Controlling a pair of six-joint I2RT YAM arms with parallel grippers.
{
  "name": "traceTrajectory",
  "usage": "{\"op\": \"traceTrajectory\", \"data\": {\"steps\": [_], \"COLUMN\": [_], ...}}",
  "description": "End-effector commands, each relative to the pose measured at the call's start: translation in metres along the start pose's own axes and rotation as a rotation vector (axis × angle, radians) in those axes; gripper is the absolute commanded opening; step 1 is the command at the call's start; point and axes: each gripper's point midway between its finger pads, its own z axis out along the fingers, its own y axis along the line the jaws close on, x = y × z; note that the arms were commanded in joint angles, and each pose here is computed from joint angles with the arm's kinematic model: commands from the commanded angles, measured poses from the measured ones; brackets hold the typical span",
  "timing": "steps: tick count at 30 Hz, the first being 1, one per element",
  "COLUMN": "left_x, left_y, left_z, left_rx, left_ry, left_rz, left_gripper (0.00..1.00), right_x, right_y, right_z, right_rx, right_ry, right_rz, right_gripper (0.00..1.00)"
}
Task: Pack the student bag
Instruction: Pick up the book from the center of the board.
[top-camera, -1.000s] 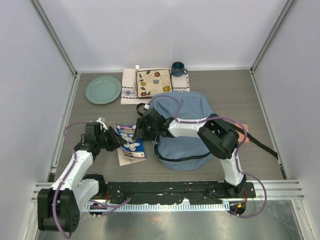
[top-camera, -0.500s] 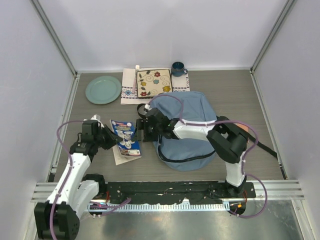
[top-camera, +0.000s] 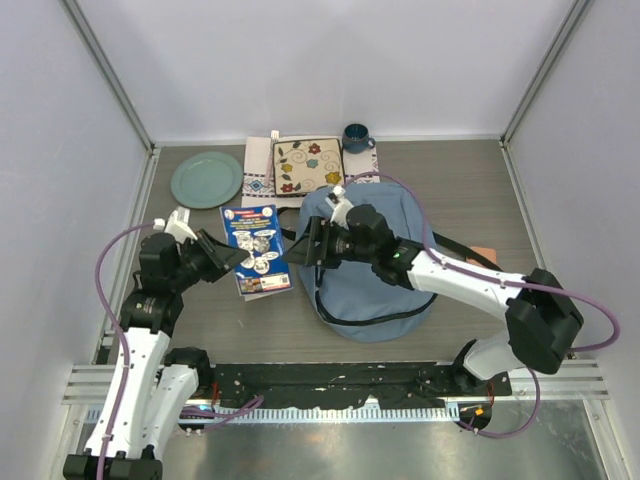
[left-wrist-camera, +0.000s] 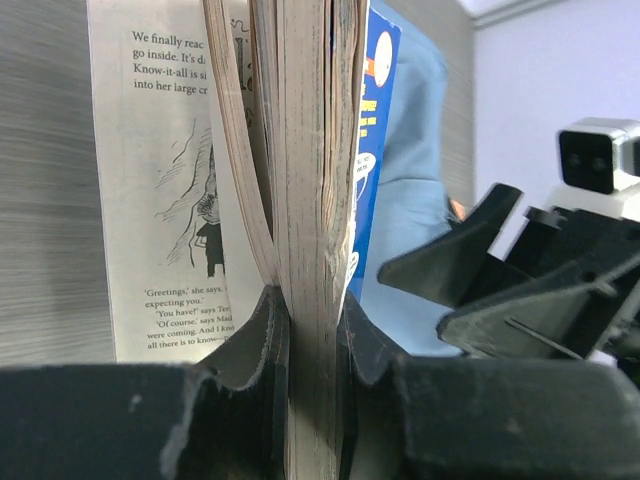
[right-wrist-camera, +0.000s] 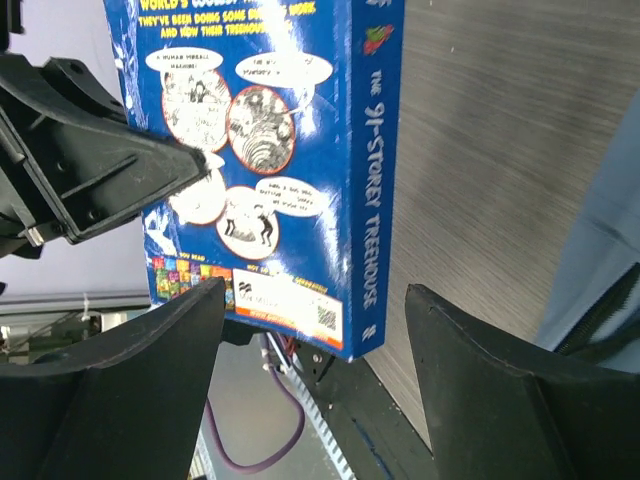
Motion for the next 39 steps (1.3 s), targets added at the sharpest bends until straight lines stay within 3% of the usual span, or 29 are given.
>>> {"op": "traceTrajectory", "data": {"steps": [1, 5, 15, 22, 25, 27, 29, 30, 32, 33, 34, 37, 39], "left_x": [-0.014, -0.019, -0.014, 0.002, 0.008, 0.009, 0.009, 0.005, -0.002, -0.004, -0.008, -0.021, -0.019], "left_y": [-0.078, -0.104, -0.121, -0.123, -0.123, -0.124, -0.114, -0.112, -0.105, -0.099, -0.097, -0.105, -0.106], "left_z": [-0.017, -0.028, -0.034, -0.025, -0.017, -0.015, -0.009, -0.008, -0.008, -0.007, -0.007, -0.009, -0.001], "left_rx": [0.363, 0.504, 0.619, 0.647, 0.638, 0.635, 0.571, 0.550, 0.479, 0.445, 0.429, 0.433, 0.443], "left_ry": [-0.010, -0.024, 0.017, 0.071, 0.083, 0.082, 0.077, 0.053, 0.002, -0.008, -0.036, -0.093, -0.056], "left_rz": [0.066, 0.086, 0.050, 0.031, 0.022, 0.029, 0.013, 0.048, 0.055, 0.055, 0.074, 0.106, 0.096], "left_gripper": [0.00, 0.00, 0.00, 0.00, 0.00, 0.00, 0.10, 0.36, 0.66, 0.91, 0.99, 1.00, 1.00], "right_x": [-0.025, -0.029, -0.030, -0.043, -0.046, -0.047, -0.048, -0.045, -0.046, -0.045, -0.043, -0.036, -0.030], "right_y": [0.030, 0.030, 0.046, 0.062, 0.064, 0.064, 0.057, 0.050, 0.051, 0.047, 0.048, 0.053, 0.060], "right_z": [-0.026, -0.036, -0.045, -0.056, -0.056, -0.059, -0.061, -0.063, -0.074, -0.076, -0.082, -0.093, -0.098], "right_rx": [-0.114, -0.120, -0.278, -0.345, -0.337, -0.337, -0.296, -0.271, -0.251, -0.229, -0.220, -0.245, -0.285], "right_ry": [-0.103, -0.125, -0.142, -0.217, -0.224, -0.234, -0.259, -0.259, -0.281, -0.288, -0.283, -0.270, -0.252], "right_rz": [-0.028, -0.036, 0.035, 0.023, 0.021, 0.018, 0.009, 0.006, -0.025, -0.050, -0.057, -0.073, -0.077], "right_gripper": [0.78, 0.79, 0.79, 0.73, 0.62, 0.39, 0.20, 0.15, 0.05, 0.03, 0.01, 0.01, 0.01]}}
